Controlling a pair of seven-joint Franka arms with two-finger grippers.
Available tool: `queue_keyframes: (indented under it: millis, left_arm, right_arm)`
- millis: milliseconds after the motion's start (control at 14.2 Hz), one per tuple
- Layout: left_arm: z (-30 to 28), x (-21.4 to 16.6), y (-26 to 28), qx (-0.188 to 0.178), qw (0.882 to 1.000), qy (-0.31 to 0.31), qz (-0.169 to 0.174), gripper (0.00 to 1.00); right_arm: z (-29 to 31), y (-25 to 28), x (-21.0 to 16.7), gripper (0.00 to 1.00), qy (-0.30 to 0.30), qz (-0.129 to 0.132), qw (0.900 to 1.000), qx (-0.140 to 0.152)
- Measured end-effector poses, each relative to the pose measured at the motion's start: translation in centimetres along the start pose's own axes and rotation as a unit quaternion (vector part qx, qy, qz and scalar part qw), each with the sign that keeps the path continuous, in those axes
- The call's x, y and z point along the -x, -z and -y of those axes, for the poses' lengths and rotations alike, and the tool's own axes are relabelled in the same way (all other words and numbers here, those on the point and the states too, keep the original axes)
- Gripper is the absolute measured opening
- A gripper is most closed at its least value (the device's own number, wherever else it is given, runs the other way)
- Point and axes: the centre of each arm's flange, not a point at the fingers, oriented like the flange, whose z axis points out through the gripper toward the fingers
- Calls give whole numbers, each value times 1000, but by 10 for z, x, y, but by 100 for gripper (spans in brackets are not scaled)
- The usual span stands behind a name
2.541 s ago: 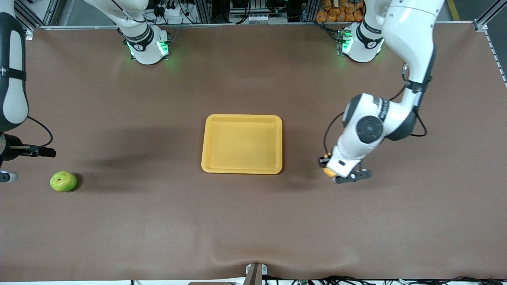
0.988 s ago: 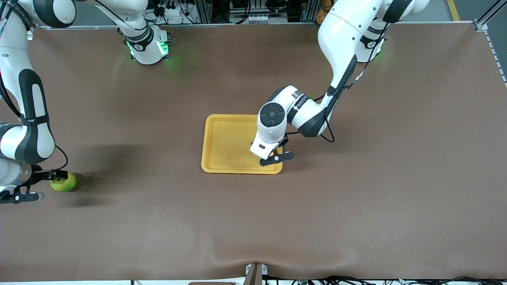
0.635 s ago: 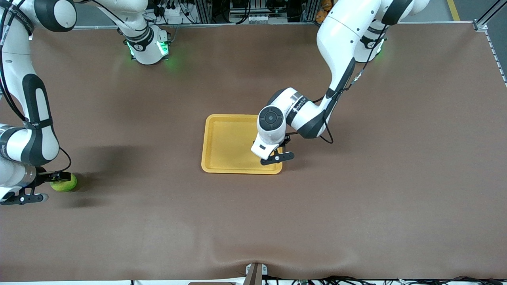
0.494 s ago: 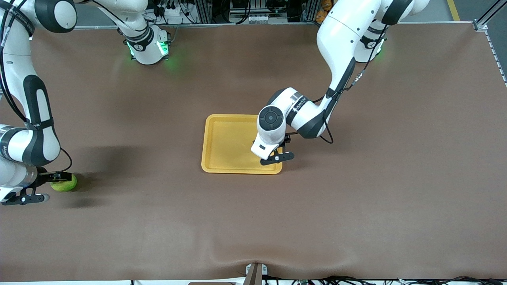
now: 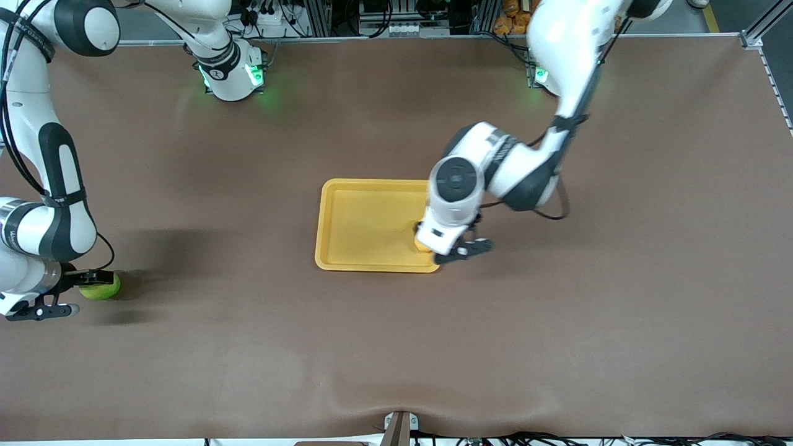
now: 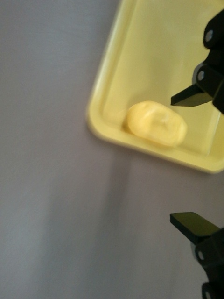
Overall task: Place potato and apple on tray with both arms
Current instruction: 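Open the left gripper to drop the potato onto the tray, then lift the green apple with the right gripper while the left gripper withdraws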
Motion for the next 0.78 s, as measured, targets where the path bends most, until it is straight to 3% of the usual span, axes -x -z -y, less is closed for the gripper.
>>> queue_keyframes:
  millis: [424,565,776]
  left_arm:
    - [138,-92,62,0,1000,8,14,100]
    - [185,-112,78,0,1000,-5,20,100]
    - [243,-128,100,2,999,-25,29,100]
  right_arm:
    - [-7,-16,2,100,-11,-6,1000,-8]
    - [-9,-14,1,89,-18,-10,1000,-13]
    - [-6,-13,0,89,-32,-15,999,-36]
